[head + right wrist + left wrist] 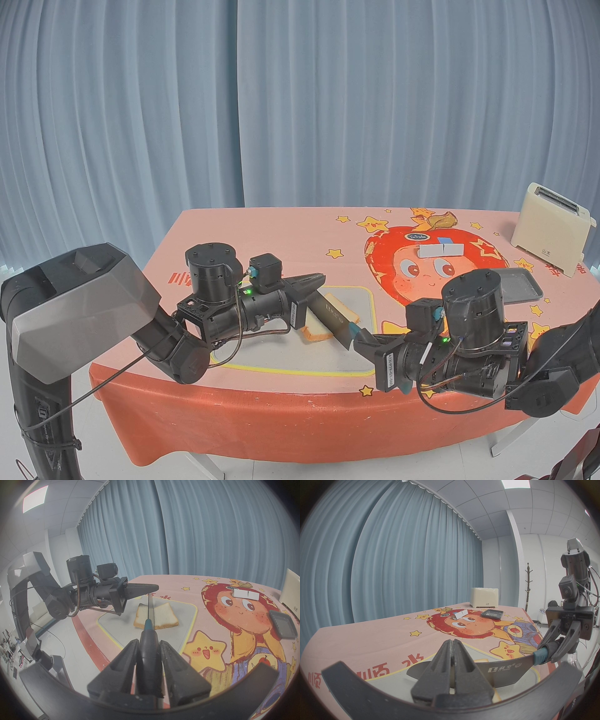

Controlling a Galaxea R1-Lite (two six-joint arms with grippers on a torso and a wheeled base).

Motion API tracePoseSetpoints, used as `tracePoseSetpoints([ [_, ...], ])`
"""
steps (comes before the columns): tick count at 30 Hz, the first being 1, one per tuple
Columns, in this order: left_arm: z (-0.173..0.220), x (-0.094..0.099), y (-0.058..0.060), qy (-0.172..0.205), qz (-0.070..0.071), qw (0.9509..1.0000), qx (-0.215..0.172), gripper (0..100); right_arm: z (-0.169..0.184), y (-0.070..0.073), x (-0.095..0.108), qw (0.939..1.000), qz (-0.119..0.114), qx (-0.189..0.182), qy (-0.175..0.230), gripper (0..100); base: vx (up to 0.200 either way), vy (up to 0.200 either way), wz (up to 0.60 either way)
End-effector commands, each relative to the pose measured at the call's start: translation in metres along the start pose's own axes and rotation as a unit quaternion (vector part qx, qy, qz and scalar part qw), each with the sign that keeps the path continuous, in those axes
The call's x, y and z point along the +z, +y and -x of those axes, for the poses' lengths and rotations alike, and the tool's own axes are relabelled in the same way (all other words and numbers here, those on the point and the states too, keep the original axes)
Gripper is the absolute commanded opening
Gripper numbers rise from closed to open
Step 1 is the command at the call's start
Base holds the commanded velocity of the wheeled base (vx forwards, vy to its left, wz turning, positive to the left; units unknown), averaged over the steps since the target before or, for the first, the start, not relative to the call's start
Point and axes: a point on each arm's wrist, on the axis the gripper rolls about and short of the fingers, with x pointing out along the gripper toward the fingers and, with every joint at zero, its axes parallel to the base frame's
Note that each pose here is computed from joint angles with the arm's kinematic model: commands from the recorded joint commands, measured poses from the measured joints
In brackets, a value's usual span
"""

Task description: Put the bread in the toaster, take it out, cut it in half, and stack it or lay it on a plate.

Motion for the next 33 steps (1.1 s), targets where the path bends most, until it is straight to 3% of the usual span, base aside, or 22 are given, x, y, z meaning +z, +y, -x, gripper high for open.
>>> tracePoseSetpoints([
  [1, 0.003, 0.012, 0.0, -0.015, -0.006, 0.9999, 0.001, 0, -0.004, 0.001, -0.003, 1.0, 0.002, 0.0, 0.008, 0, 0.0, 0.0, 0.0],
  [18, 0.005, -0.003, -0.007, 0.012, 0.005, 0.9999, -0.006, 0, 0.014, 0.0, 0.009, 0.9998, -0.002, 0.004, -0.018, 0, 0.0, 0.0, 0.0],
  [26, 0.004, -0.007, 0.001, 0.014, 0.007, 0.9999, 0.002, 0, 0.005, 0.0, 0.003, 1.0, -0.001, 0.0, -0.003, 0, 0.0, 0.0, 0.0],
  [33, 0.002, 0.006, 0.006, -0.005, 0.0, 1.0, 0.007, 0, -0.005, 0.0, -0.001, 1.0, -0.001, -0.001, 0.004, 0, 0.0, 0.0, 0.0],
])
